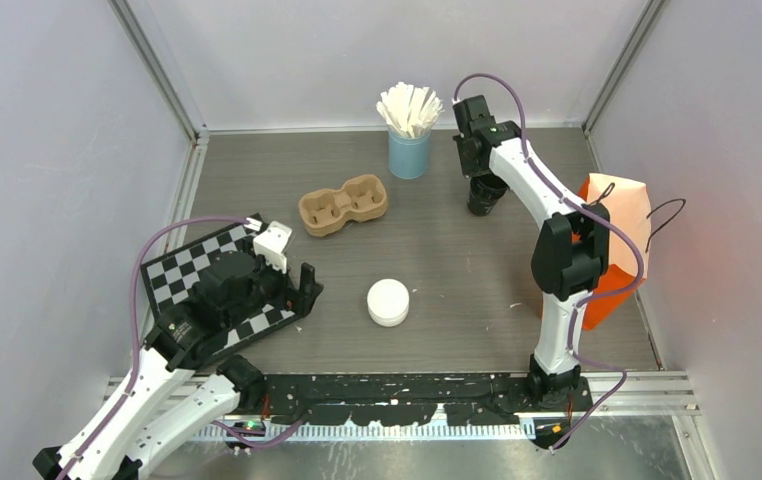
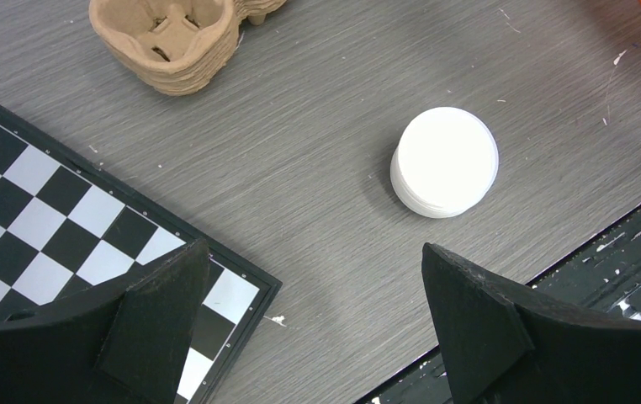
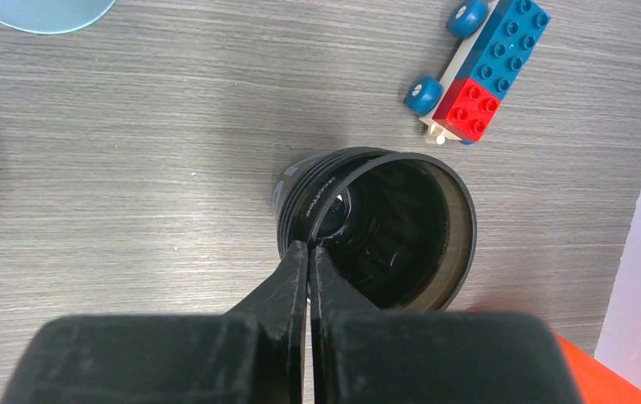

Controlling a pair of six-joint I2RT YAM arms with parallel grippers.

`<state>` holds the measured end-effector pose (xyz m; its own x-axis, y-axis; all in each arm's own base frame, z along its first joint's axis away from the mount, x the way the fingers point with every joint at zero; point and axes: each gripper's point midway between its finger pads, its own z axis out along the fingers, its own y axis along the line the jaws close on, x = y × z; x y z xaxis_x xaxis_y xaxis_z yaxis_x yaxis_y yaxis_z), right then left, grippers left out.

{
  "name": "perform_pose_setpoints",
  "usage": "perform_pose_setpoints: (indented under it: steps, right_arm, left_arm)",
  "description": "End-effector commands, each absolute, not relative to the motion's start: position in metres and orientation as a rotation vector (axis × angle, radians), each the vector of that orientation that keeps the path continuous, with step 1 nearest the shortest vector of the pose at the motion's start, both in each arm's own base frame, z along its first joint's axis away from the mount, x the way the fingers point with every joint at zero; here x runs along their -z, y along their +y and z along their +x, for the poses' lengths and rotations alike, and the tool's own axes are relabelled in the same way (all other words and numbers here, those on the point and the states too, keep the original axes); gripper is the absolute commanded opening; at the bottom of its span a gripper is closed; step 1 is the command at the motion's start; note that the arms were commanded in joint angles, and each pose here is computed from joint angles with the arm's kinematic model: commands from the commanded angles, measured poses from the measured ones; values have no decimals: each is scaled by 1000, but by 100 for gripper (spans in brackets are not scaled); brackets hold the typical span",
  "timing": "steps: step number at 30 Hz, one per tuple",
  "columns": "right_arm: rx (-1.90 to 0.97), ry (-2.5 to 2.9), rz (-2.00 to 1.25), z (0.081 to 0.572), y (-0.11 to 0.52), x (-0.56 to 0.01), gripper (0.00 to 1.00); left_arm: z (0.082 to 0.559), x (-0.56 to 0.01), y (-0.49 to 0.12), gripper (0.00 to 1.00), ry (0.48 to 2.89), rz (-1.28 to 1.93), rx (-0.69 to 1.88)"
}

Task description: Pack the takeout coffee

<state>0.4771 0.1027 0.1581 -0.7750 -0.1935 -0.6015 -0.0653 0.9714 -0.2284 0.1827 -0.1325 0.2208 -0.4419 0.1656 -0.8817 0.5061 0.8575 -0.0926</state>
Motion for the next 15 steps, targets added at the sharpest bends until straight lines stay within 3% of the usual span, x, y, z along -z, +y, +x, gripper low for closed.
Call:
perform_pose_setpoints:
  steps: [1,15]
  right_arm:
    - [252,2347,-173,477,102,-210,0]
    - [391,2264,-198,449,108,-281,0]
  left_arm:
    - [184,-226,-138,100,1995,490,450]
    - [186,-228,-132,100,2000,461,423]
